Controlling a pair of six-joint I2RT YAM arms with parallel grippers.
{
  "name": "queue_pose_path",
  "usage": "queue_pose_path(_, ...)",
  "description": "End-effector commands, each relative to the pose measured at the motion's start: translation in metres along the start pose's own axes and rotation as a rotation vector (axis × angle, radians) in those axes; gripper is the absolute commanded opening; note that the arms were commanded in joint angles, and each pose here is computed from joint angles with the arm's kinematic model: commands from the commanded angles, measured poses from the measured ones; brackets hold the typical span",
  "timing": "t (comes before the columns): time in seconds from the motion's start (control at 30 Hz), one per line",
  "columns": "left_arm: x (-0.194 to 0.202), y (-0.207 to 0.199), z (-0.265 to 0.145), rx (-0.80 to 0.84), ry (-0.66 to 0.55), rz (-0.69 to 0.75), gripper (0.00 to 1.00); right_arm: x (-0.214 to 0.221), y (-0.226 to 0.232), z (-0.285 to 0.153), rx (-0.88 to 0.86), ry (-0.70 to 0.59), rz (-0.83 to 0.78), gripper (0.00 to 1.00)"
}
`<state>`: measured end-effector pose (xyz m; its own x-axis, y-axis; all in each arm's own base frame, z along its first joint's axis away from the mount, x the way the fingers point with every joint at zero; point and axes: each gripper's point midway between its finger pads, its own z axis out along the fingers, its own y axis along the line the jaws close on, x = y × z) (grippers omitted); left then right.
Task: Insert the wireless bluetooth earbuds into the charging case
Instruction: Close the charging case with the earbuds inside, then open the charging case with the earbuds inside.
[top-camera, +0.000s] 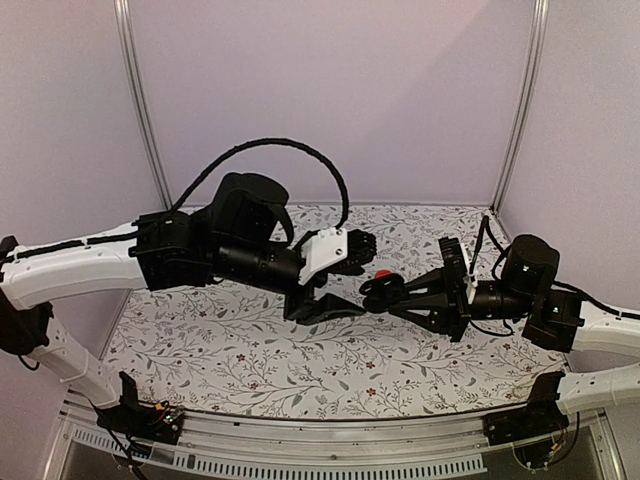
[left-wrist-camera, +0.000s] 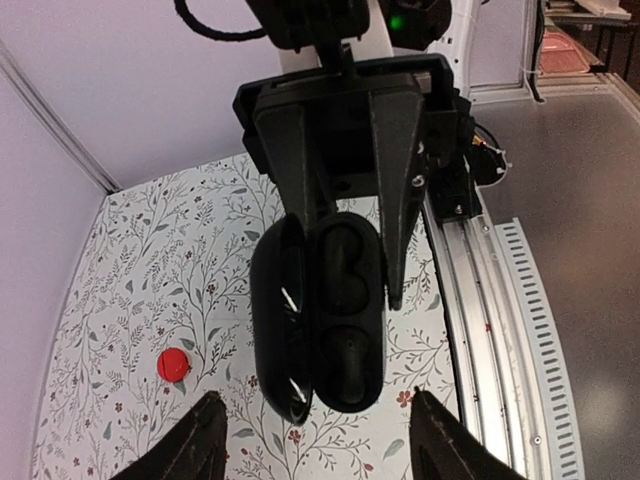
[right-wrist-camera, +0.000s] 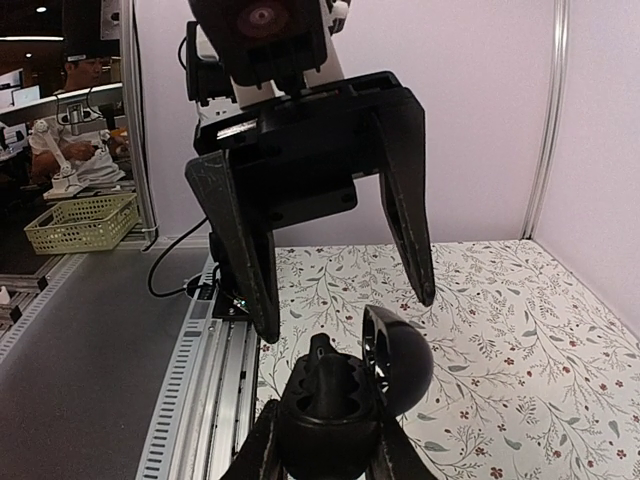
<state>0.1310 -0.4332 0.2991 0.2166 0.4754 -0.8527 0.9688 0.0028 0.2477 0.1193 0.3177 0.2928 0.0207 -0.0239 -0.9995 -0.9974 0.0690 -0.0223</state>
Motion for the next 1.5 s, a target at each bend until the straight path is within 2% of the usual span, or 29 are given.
queue_pose_path(0.0, -0.017, -0.015, 0.004, 0.060, -0.058, 0.042, 0.60, -0.017, 0.001, -0.001, -0.001, -0.050, -0.021, 0.00)
queue_pose_path(0.33, -0.026, -0.035, 0.011, 0.077, -0.042, 0.117, 0.46, -0.018, -0.004, -0.002, 0.028, -0.060, 0.001, 0.00)
queue_pose_path(0.47, -0.025, -0.035, 0.014, 0.031, -0.017, 0.154, 0.45, -0.019, -0.009, -0.001, 0.049, -0.065, 0.029, 0.00)
queue_pose_path(0.8, -0.022, -0.021, 0.023, -0.187, 0.058, 0.275, 0.50, -0.028, -0.022, -0.001, 0.104, -0.107, 0.231, 0.00)
queue_pose_path(1.0, -0.029, -0.020, 0.022, -0.216, 0.046, 0.300, 0.36, -0.021, -0.026, 0.002, 0.120, -0.100, 0.329, 0.00)
queue_pose_path(1.13, -0.034, -0.019, 0.011, -0.198, 0.023, 0.252, 0.54, -0.018, -0.018, 0.000, 0.087, -0.096, 0.268, 0.00)
queue_pose_path(1.27, -0.045, -0.025, -0.006, -0.133, -0.049, 0.196, 0.64, -0.018, -0.011, -0.004, 0.064, -0.085, 0.184, 0.00)
queue_pose_path(1.33, -0.049, -0.021, -0.014, -0.126, -0.081, 0.160, 0.66, -0.014, -0.006, -0.003, 0.036, -0.068, 0.156, 0.00)
queue_pose_path(1.47, -0.052, -0.008, -0.025, -0.112, -0.119, 0.091, 0.60, -0.012, 0.003, -0.003, -0.015, -0.058, 0.096, 0.00)
